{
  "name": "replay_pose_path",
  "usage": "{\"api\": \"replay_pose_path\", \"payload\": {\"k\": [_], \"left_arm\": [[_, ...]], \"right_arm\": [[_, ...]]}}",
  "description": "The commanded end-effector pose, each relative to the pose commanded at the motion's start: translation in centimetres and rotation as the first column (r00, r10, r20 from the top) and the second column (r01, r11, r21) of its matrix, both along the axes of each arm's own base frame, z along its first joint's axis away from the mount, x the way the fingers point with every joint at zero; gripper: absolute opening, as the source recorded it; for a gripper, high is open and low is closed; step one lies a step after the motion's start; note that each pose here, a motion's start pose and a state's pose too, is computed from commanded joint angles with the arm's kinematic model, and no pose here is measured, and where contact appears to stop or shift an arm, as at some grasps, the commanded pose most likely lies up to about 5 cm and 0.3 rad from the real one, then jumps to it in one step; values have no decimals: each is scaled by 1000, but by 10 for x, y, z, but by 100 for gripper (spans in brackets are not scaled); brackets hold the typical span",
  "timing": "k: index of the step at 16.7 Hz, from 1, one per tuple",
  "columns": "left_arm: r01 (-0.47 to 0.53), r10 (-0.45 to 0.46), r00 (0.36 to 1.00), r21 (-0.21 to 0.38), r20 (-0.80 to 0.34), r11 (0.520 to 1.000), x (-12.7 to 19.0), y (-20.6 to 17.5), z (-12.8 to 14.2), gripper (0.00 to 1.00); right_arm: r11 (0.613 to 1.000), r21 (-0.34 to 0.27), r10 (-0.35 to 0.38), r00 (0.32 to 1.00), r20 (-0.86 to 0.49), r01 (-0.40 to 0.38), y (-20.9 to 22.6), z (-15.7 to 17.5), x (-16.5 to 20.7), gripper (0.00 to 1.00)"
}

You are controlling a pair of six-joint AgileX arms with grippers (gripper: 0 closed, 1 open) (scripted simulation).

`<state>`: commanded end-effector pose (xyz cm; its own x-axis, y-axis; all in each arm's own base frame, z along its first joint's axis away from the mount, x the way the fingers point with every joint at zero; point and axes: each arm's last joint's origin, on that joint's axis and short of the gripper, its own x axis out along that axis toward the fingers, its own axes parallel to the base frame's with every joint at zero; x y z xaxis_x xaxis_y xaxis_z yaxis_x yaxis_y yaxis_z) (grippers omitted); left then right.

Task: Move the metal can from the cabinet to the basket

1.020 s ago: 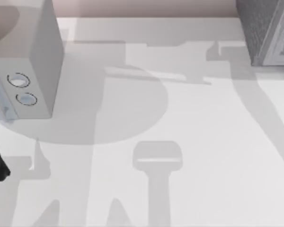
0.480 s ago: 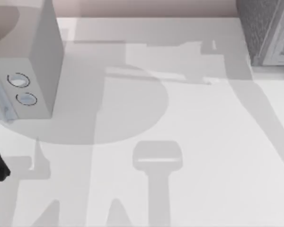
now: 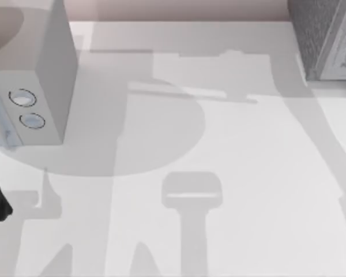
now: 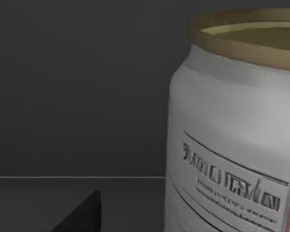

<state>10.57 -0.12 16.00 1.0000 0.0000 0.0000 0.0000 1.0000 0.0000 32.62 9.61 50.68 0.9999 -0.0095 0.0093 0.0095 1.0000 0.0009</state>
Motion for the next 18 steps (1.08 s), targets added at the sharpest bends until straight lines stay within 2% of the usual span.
{"api": "replay_pose_path", "payload": {"k": [13,18], "left_arm": [[0,0,1000,0,0,1000,0,0,0,100],[0,0,1000,0,0,1000,0,0,0,100]], "right_arm": [[1000,0,0,1000,0,0,0,0,0,2],[1000,0,0,1000,0,0,0,0,0,0]]}}
